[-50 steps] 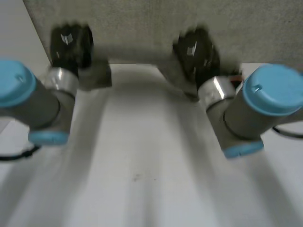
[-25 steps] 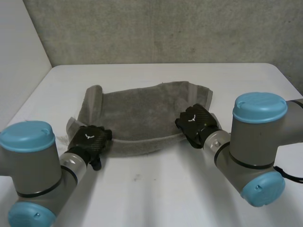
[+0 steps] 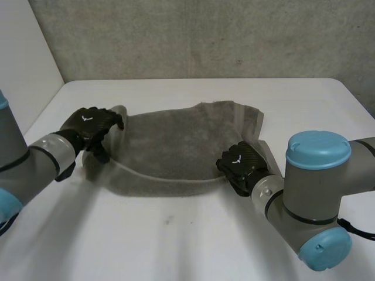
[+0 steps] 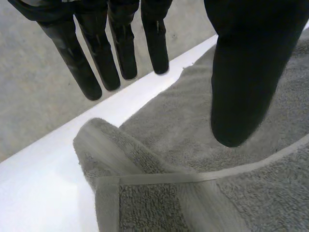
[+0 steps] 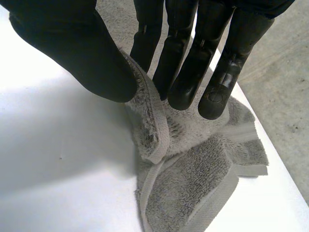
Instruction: Fold the laundry
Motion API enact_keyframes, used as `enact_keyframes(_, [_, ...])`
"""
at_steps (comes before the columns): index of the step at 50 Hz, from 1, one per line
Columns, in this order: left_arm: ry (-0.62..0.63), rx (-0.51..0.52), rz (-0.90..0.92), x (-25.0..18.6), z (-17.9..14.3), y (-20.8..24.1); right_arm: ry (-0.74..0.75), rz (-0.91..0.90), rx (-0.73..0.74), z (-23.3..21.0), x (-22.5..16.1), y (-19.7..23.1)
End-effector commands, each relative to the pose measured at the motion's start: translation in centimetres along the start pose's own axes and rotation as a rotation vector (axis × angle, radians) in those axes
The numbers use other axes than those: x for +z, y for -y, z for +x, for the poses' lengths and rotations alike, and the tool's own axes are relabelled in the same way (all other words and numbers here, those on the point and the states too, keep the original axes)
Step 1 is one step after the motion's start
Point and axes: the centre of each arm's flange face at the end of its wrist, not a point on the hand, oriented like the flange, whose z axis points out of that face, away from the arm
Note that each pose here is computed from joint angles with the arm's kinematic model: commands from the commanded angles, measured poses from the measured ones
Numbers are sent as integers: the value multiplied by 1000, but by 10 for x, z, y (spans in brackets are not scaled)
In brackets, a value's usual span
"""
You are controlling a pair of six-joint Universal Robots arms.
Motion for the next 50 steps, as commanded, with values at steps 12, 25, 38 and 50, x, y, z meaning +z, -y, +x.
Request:
enact_keyframes(12, [-24, 92, -204, 25, -8, -35, 11, -11, -1, -4, 0, -3])
enact_keyframes(25, [36, 126, -293, 23, -13, -49, 15, -16, 0, -5, 2, -5])
enact_keyframes(38, [123, 165, -118, -1, -16, 9, -116, 86, 16, 41, -23, 43])
enact_keyframes(50, [157, 174, 64, -69, -5, 76, 44, -148, 128, 85, -91, 81])
